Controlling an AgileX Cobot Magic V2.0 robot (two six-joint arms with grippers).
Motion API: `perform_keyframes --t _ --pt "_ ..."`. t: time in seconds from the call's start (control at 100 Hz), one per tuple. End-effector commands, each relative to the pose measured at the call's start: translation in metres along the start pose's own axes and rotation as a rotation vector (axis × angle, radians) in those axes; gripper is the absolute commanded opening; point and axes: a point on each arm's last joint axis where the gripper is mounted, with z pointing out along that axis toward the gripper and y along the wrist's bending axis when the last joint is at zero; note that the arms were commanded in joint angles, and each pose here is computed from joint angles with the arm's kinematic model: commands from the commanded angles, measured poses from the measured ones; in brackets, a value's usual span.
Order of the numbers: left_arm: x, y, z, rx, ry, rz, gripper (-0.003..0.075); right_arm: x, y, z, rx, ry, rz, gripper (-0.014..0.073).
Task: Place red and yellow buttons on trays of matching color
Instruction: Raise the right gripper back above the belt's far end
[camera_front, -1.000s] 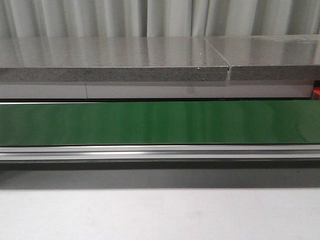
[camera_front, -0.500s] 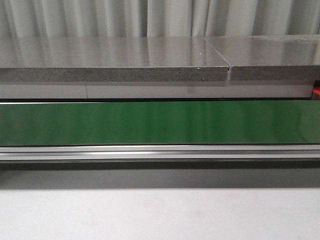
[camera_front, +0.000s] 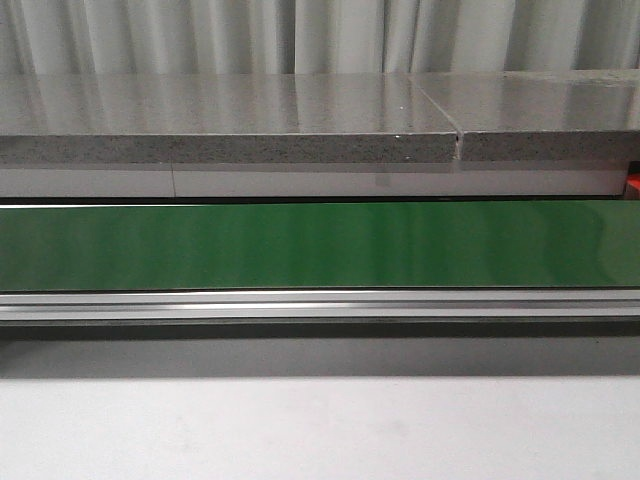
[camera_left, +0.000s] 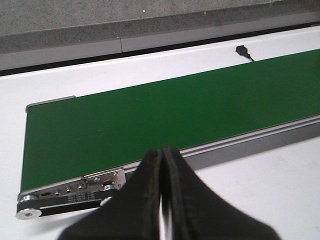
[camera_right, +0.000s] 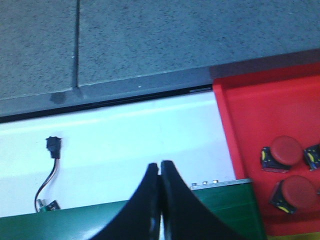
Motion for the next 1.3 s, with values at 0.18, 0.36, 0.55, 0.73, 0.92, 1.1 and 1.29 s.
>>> perform_keyframes --t 0.18,0.36,0.55,0.73,0.92,1.1,1.29 --pt "-0.013 -0.001 -0.004 0.01 -0.088 -0.014 -0.0021 0.015 0.025 -0.03 -0.077 -0.133 -0.096 -0.0067" --pt "-0.013 -0.001 -0.004 0.01 -0.088 -0.014 -0.0021 0.035 0.022 -0.046 -0.083 -0.189 -0.104 -0.0067" --pt "-0.013 -0.001 -0.004 0.01 -0.088 -0.014 -0.0021 0.056 0.017 -0.062 -0.076 -0.25 -0.165 -0.0067" --pt "-0.013 -0.001 -0.004 0.01 -0.088 -0.014 -0.0021 0.069 0.013 -0.071 -0.059 -0.313 -0.19 -0.0067" --pt "-0.013 -0.001 -0.004 0.01 -0.088 -0.014 -0.0021 0.084 0.01 -0.081 -0.062 -0.349 -0.189 -0.0067" --pt "-0.013 -0.001 -0.004 0.01 -0.088 -0.014 -0.0021 0.103 0.006 -0.089 -0.062 -0.393 -0.189 -0.0067" --pt "-0.013 -0.001 -0.004 0.01 -0.088 -0.014 -0.0021 0.131 0.0 -0.097 -0.063 -0.424 -0.187 -0.0067"
